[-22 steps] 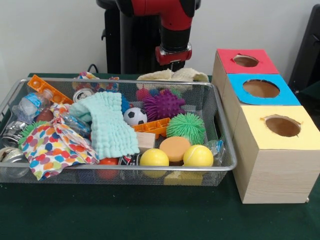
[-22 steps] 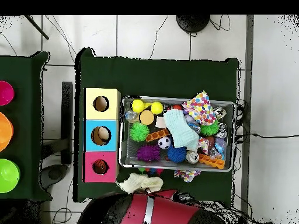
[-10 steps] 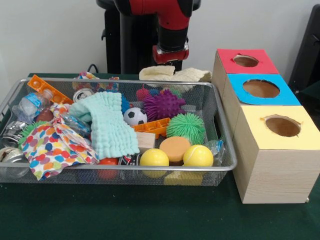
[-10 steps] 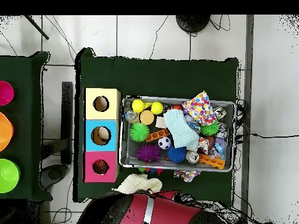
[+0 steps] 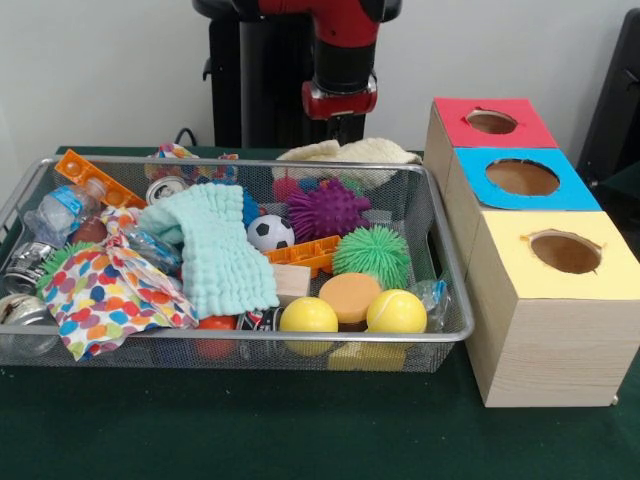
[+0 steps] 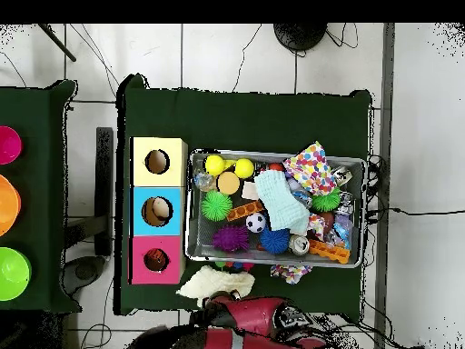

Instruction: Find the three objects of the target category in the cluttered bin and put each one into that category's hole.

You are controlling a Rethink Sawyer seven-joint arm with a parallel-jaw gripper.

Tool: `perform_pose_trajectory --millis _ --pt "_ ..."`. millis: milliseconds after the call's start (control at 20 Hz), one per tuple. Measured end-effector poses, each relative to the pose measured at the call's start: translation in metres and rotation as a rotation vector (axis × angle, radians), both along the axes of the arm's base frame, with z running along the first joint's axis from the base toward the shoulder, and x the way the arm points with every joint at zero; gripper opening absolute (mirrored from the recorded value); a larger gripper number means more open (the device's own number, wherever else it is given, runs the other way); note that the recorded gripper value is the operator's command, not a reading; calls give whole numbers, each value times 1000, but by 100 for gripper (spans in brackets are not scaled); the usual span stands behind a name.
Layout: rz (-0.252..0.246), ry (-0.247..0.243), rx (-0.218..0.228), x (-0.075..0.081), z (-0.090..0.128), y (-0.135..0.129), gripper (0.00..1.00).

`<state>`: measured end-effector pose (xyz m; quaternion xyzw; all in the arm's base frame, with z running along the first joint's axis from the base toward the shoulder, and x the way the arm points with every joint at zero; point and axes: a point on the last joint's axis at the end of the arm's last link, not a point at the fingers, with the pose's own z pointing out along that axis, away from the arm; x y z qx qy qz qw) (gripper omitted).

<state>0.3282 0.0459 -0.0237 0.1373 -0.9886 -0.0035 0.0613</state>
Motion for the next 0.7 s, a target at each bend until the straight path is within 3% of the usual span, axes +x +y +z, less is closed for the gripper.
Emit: perform_pose_trajectory --millis 250,400,450,700 --pt "-73 76 -42 13 55 -4 0" --pt "-92 105 -56 17 71 -4 0" --pt "-111 136 -69 21 90 -4 0" --pt "-145 161 -84 33 121 -4 0"
